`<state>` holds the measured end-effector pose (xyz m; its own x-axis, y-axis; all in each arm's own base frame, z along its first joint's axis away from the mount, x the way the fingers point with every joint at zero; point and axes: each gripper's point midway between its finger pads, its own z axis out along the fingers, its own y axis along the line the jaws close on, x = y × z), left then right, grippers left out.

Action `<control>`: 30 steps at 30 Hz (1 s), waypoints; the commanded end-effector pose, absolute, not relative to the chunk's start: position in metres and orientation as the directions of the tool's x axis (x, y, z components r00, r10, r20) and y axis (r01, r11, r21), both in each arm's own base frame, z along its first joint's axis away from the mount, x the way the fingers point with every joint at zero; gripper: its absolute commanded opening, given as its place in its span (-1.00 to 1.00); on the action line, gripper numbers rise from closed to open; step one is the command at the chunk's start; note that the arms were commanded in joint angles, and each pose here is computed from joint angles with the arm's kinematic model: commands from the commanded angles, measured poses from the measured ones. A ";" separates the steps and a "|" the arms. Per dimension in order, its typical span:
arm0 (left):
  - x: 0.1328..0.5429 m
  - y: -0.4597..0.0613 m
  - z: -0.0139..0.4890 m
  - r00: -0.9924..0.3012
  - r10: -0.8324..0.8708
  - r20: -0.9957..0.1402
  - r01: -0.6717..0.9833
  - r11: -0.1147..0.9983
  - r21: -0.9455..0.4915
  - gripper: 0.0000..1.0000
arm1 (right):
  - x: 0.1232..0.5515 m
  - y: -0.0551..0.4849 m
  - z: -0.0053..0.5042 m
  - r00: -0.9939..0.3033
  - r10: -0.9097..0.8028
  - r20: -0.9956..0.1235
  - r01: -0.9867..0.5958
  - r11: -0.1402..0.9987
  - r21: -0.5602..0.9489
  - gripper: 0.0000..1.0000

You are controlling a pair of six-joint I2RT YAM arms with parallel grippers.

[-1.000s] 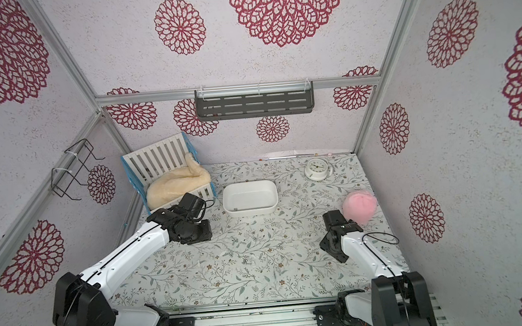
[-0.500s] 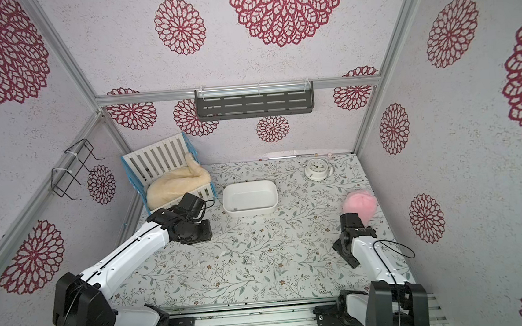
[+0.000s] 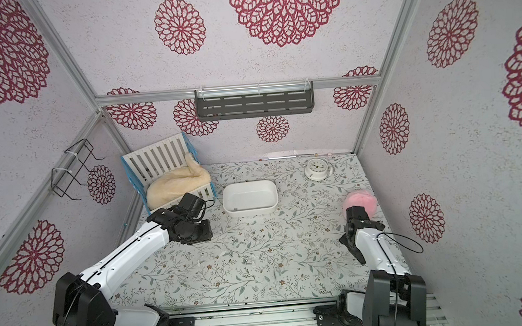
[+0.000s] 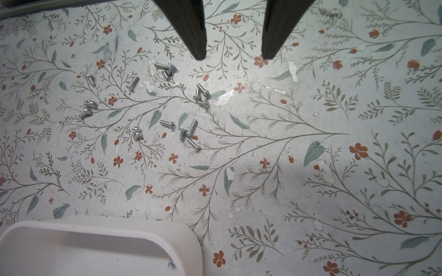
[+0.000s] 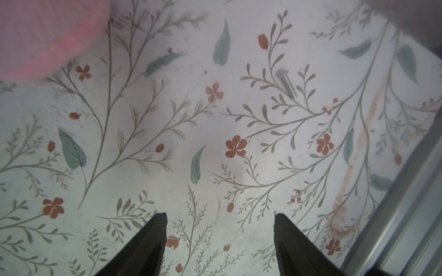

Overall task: Put the screws on the desktop into the storage box
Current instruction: Pick up the screw from the center of the board.

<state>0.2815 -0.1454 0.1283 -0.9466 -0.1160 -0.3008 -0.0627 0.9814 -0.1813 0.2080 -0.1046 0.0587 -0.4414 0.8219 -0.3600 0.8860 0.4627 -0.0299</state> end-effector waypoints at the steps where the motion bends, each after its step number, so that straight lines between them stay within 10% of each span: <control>1: 0.286 -0.148 0.134 -0.940 -0.115 -0.320 -0.053 0.979 -0.197 -0.12 | 0.210 -0.132 0.072 -0.413 0.804 -0.429 0.903 0.421 -0.079 0.51; 30: 0.289 -0.150 0.131 -0.945 -0.109 -0.310 -0.049 0.980 -0.195 -0.13 | 0.204 -0.198 0.042 -0.266 0.900 -0.345 0.962 0.271 -0.033 0.08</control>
